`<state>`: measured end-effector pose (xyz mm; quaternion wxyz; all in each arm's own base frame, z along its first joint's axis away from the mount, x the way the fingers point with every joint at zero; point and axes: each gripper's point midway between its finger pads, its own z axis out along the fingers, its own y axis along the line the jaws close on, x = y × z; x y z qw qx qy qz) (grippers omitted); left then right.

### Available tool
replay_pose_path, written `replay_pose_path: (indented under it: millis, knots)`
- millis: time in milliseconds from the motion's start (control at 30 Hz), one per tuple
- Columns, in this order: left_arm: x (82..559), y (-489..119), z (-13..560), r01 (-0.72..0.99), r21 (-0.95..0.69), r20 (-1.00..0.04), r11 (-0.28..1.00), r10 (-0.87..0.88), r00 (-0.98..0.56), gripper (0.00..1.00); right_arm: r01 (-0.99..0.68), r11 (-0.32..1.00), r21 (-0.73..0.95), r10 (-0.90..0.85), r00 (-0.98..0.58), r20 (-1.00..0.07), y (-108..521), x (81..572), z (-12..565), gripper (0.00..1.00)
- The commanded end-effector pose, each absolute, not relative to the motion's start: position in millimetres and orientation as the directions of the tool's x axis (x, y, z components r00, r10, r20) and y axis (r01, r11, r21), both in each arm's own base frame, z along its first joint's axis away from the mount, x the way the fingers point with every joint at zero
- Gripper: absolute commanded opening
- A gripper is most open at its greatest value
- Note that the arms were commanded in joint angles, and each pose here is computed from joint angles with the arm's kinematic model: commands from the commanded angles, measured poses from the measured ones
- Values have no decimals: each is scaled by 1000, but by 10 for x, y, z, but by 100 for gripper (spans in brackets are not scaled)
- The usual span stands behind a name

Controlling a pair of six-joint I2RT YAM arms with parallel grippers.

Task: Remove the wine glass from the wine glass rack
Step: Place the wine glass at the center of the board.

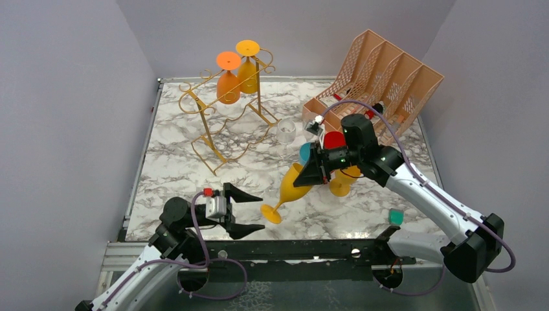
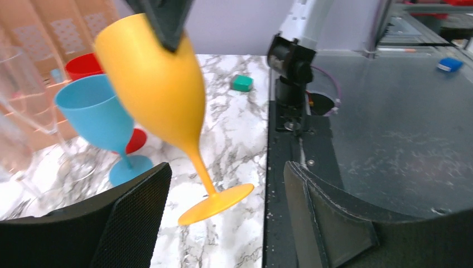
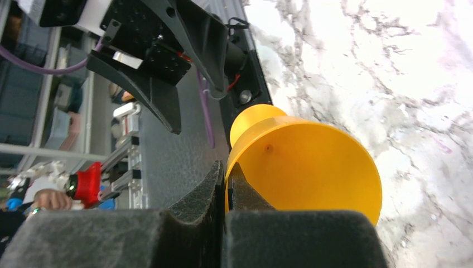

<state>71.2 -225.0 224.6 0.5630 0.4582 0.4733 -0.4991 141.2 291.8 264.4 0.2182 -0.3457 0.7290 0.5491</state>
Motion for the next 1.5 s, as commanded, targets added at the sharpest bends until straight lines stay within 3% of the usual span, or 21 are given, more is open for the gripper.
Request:
replay_pose_path:
  millis: [0,167,500,1467]
  knots:
    - [1072,-2129,2350,951,19,-990,309,-130,62,79,-746,311,589,-245,-662,-709,2780,1452,2526,1]
    - [1456,-1942,2326,837,-109,-989,536,-142,-38,82,-698,556,452,-249,-659,-710,2578,1548,2285,1]
    - [1701,-1777,2161,722,-148,-989,676,-84,-124,97,-562,822,97,-364,-648,-669,2254,1529,1860,1]
    - [1777,-1644,2090,657,-152,-987,738,-82,-136,99,-510,860,-28,-358,-563,-745,2324,1910,1620,1]
